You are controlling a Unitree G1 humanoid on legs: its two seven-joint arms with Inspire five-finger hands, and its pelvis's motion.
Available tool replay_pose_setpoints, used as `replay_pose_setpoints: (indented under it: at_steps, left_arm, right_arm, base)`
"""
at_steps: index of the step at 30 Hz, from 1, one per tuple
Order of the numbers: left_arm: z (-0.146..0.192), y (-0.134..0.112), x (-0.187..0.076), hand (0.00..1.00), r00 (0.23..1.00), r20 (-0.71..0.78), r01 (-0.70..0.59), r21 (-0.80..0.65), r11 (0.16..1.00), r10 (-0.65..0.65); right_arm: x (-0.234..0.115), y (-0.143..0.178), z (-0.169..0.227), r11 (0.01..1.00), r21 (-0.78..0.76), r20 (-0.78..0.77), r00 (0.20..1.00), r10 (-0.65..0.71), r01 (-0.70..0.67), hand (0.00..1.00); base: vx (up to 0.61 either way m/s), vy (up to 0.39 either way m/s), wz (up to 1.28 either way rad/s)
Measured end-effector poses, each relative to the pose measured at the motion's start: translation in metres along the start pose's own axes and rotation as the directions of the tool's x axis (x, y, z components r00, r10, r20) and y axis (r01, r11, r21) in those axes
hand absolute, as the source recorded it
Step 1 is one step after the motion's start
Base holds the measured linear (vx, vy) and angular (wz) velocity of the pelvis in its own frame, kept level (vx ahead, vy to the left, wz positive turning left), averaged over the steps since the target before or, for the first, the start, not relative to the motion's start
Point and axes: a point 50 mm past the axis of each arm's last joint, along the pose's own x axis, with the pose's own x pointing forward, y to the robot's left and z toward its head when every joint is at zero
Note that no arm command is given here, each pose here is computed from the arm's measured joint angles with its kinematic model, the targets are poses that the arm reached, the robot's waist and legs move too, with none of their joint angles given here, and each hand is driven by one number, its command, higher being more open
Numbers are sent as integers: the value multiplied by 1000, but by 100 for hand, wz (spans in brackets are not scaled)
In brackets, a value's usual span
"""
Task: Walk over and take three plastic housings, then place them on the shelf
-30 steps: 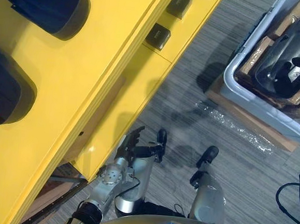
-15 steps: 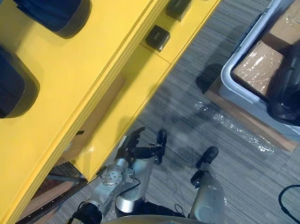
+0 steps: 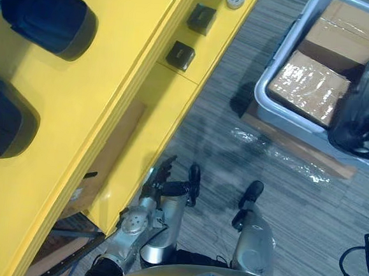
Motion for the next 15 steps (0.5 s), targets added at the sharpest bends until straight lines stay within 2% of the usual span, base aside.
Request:
replay_pose_setpoints:
  at_steps: [6, 8, 9, 13, 15]
  left_arm:
    - [66, 3, 13, 100, 970, 243, 44, -39, 998, -34]
    - [92, -3, 18, 100, 946, 307, 124, -57, 991, -101]
    - [107, -8, 23, 100, 930, 329, 207, -100, 973, -164]
    - [122, -23, 30, 100, 899, 313, 387, -241, 890, -306]
    - [120, -41, 34, 100, 871, 259, 487, -352, 799, -417]
  right_arm:
    - [-28, 17, 31, 994, 91, 256, 963, -85, 63, 0]
    - [-42, 21, 42, 990, 121, 343, 933, -107, 70, 0]
    - [-51, 24, 47, 988, 133, 405, 906, -123, 74, 0]
    - [-74, 37, 57, 988, 151, 510, 852, -114, 42, 0]
    - [-91, 46, 58, 988, 157, 571, 815, -98, 9, 0]
  base:
    - [-20, -24, -18]
    - [7, -15, -24]
    - [14, -2, -25]
    - [52, -13, -24]
    - [95, -22, -29]
